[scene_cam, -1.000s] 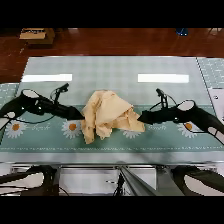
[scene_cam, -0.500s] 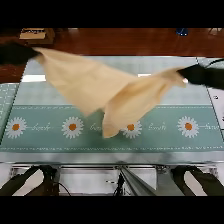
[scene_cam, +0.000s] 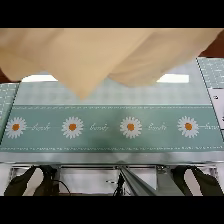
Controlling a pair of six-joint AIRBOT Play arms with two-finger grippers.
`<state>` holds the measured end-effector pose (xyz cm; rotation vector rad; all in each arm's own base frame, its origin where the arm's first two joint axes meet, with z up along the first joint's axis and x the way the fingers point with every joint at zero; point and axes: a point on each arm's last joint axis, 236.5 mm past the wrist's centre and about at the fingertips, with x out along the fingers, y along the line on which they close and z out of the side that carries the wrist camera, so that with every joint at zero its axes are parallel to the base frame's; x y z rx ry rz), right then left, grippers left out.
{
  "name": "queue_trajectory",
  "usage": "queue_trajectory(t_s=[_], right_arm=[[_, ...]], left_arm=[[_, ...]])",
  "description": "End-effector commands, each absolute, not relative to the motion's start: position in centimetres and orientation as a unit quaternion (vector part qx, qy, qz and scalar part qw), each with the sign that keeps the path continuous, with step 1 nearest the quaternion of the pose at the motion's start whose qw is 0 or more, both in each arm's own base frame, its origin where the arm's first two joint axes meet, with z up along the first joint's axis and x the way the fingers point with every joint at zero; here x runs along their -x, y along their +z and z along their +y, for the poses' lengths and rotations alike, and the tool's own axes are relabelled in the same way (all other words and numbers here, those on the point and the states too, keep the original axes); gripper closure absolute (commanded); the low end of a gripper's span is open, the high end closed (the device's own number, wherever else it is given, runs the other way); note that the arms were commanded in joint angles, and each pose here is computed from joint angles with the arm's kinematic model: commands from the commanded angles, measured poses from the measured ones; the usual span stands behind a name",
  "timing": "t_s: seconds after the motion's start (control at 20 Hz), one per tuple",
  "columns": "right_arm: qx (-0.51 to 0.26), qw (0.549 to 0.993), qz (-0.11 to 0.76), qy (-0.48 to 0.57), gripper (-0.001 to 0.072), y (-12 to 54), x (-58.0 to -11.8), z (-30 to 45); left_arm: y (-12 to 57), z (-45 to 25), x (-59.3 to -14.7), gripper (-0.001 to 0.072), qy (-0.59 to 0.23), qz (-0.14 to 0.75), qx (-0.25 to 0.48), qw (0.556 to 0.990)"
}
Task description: Fold the shirts.
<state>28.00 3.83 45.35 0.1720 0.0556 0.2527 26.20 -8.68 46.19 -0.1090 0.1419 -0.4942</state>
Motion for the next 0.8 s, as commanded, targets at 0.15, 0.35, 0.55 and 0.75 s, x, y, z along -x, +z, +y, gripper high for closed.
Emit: queue_trajectory(t_s=[0.15,0.35,0.55,0.75], right_arm=[[-0.046,0.993,-0.001,0.111,0.0674,50.4,-22.1,5.6],[-0.036,0.979,0.166,0.112,0.0674,42.8,-20.8,5.9],[-0.032,0.933,0.340,0.115,0.0674,35.4,-20.4,4.4],[-0.060,0.883,0.436,0.164,0.0674,30.0,-25.0,4.6]], left_arm=[[43.2,-11.6,-19.9,0.0690,-0.255,0.154,0.041,0.954],[40.2,-9.7,-20.0,0.0691,-0.209,0.214,0.052,0.953],[32.6,-9.3,-20.9,0.0690,-0.226,0.327,0.118,0.910],[20.6,-9.6,-22.4,0.0690,-0.242,0.443,0.215,0.836]])
